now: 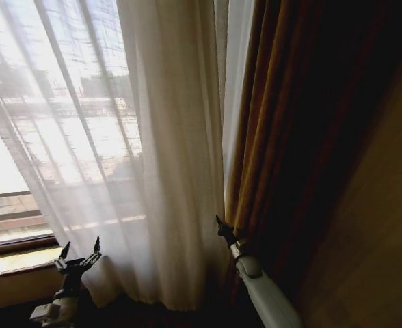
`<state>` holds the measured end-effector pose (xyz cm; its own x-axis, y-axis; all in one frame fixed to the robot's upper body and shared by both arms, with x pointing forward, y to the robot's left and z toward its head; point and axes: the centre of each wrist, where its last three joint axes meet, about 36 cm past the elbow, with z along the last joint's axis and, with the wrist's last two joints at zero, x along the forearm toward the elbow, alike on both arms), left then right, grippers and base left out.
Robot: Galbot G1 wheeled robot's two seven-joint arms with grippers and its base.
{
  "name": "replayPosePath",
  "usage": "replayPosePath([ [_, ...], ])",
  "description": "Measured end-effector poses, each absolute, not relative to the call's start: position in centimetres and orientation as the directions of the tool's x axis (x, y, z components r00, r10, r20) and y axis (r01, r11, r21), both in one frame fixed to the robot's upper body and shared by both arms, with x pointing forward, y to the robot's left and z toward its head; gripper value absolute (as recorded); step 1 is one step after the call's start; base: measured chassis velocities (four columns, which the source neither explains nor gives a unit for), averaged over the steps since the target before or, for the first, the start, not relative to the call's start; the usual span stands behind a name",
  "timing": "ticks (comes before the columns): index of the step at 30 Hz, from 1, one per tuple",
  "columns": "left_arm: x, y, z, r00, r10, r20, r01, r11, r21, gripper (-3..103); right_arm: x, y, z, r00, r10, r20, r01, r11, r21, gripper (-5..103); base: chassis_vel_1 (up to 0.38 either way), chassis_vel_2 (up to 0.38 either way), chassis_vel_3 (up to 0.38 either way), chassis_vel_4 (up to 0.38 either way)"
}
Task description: Open the curtains by pulling them apart, changing their state from closed to fully open.
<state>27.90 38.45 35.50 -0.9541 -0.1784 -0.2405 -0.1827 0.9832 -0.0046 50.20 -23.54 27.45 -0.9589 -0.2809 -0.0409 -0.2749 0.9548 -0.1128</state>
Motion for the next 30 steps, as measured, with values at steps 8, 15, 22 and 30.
replayPosePath([
  [8, 27.9, 38.4, 35.5, -0.954, -0.178, -0.241, -0.182, 0.983, -0.005, 100, 51.6, -25.7, 28.4, -0.999, 0.042, 0.022, 0.037, 0.98, -0.197, 0, 0.006, 0.006, -0.009, -0.003],
  [15, 27.9, 38.4, 35.5, -0.954, -0.178, -0.24, -0.182, 0.983, -0.005, 100, 52.3, -29.9, 29.2, -0.97, 0.24, 0.037, 0.225, 0.946, -0.234, 0, 0.0, 0.0, 0.0, 0.0],
  [22, 27.9, 38.4, 35.5, -0.954, -0.178, -0.24, -0.182, 0.983, -0.005, 100, 51.8, -31.9, 29.9, -0.944, 0.329, 0.032, 0.309, 0.912, -0.268, 0, 0.0, 0.0, 0.0, 0.0],
  [30, 27.9, 38.4, 35.5, -0.954, -0.177, -0.24, -0.182, 0.983, -0.005, 100, 47.4, -28.7, 31.5, -0.995, 0.052, 0.083, 0.045, 0.995, -0.086, 11, 0.0, 0.0, 0.0, 0.0],
])
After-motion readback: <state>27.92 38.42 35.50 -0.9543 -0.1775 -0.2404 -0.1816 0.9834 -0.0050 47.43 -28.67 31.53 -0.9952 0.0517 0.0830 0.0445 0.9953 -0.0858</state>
